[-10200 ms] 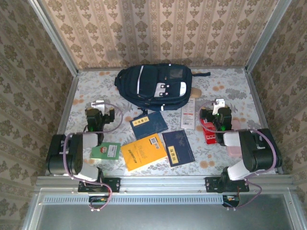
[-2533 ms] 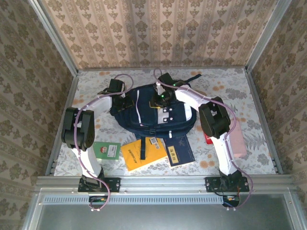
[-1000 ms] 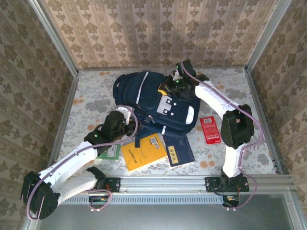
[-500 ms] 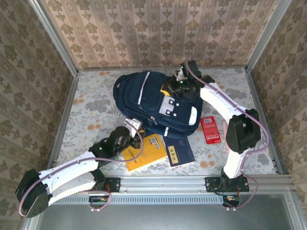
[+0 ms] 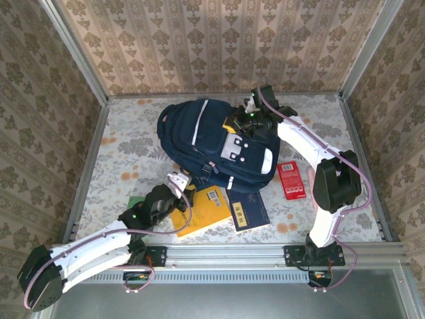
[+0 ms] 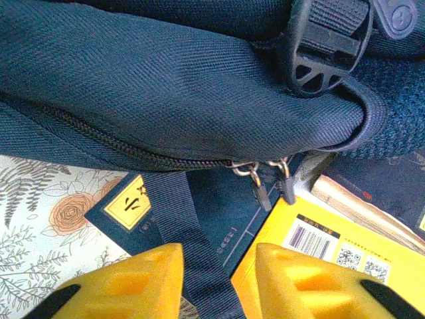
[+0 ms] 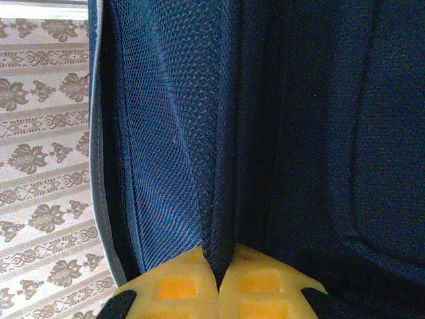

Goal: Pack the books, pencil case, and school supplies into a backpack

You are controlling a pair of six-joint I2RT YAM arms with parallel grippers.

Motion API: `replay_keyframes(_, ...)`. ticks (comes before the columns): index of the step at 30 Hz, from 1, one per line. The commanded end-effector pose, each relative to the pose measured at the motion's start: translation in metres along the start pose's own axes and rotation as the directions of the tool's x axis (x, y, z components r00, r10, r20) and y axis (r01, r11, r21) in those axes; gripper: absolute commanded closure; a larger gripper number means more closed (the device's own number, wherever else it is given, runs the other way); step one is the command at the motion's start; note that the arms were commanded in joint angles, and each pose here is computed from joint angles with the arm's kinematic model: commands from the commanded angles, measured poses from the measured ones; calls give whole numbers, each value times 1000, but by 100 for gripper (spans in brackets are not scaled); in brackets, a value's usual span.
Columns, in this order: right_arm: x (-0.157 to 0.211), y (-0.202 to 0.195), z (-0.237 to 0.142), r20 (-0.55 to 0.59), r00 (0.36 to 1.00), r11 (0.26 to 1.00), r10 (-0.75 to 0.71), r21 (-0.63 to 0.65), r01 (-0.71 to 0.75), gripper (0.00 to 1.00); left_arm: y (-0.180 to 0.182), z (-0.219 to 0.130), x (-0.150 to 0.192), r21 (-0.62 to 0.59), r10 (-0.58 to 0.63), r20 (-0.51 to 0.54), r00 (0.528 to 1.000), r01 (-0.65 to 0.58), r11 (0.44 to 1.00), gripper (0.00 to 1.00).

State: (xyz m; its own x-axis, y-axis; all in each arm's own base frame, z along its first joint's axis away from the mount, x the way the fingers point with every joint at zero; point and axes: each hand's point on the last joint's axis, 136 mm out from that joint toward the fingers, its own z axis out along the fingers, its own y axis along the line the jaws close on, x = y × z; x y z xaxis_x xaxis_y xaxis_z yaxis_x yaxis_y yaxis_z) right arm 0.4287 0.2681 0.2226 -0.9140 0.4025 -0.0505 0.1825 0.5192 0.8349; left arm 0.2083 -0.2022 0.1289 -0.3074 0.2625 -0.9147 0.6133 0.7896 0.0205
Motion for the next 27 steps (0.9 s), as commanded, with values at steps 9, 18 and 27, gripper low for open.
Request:
replay_keyframes(9, 3, 67, -39, 35, 993, 973, -110, -199, 114, 100, -10, 14, -8, 33, 18, 29, 999, -19, 999, 60)
replay_keyframes(18, 3, 64, -35, 28, 994, 974, -104, -198, 107, 100, -1, 28, -5, -6, -25, 15, 1000, 25, 1000, 61)
replay_keyframes(27, 3, 61, -32, 21, 995, 975, -95, -198, 97, 100, -2, 39, -10, 12, -42, 19, 999, 42, 999, 62)
